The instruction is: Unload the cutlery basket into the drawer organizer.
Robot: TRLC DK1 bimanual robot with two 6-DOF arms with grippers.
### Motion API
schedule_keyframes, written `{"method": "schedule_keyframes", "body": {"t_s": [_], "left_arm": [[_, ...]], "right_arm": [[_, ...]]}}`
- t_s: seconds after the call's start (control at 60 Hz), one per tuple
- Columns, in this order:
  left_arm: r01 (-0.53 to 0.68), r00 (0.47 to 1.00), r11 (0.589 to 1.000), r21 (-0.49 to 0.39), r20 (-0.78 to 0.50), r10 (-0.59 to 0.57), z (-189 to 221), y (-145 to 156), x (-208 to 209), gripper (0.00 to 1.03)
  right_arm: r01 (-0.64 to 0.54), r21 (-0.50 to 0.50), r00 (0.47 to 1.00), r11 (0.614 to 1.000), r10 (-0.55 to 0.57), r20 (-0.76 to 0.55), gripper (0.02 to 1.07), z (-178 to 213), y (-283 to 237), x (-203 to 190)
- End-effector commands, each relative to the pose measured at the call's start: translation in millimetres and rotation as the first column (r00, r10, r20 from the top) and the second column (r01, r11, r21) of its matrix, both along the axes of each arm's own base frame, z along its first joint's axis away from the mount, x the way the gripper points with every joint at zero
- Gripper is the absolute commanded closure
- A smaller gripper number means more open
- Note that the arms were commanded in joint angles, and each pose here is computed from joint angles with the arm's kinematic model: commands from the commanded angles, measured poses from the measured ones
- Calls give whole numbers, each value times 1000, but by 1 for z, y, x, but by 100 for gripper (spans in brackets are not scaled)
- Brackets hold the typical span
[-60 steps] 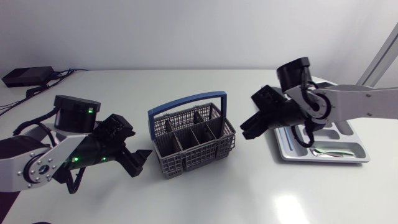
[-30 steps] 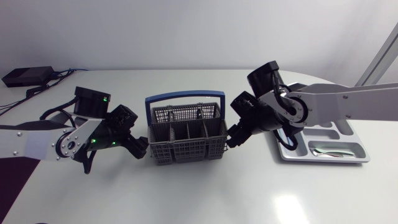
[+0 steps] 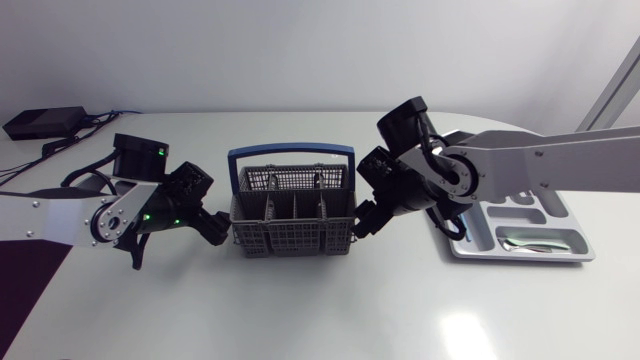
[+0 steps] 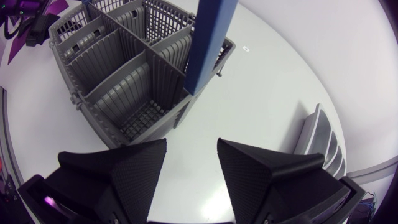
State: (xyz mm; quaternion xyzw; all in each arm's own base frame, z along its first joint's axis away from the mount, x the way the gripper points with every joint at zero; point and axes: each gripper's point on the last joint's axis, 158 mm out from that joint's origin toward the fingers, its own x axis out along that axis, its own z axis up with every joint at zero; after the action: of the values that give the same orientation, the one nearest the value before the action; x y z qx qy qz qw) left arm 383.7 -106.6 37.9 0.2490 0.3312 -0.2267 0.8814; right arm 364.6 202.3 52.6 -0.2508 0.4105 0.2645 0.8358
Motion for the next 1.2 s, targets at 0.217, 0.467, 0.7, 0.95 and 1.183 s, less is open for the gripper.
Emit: {"method": "schedule_keyframes", "body": {"t_s": [0.217, 0.467, 0.7, 0.95, 1.183], "left_arm": [[71, 997, 997, -31, 34, -70, 12, -25, 7, 6], [62, 997, 998, -29, 43, -60, 15, -21, 9, 6], [73, 997, 997, -27, 38, -72, 13, -27, 11, 6], [87, 995, 996, -21, 41, -86, 14, -34, 11, 6], [90, 996, 996, -17, 30, -89, 9, -33, 4, 6]], "right_arm": [[-16, 34, 1000, 999, 16, -13, 46, -3, 12, -5], [-40, 39, 999, 998, 40, -11, 44, 0, 20, -13], [-56, 40, 998, 998, 57, -9, 44, 1, 22, -23], [-37, 29, 999, 999, 37, 8, 44, 5, 13, -19], [13, 12, 1000, 1000, -13, 20, 41, 3, -4, -8]]}}
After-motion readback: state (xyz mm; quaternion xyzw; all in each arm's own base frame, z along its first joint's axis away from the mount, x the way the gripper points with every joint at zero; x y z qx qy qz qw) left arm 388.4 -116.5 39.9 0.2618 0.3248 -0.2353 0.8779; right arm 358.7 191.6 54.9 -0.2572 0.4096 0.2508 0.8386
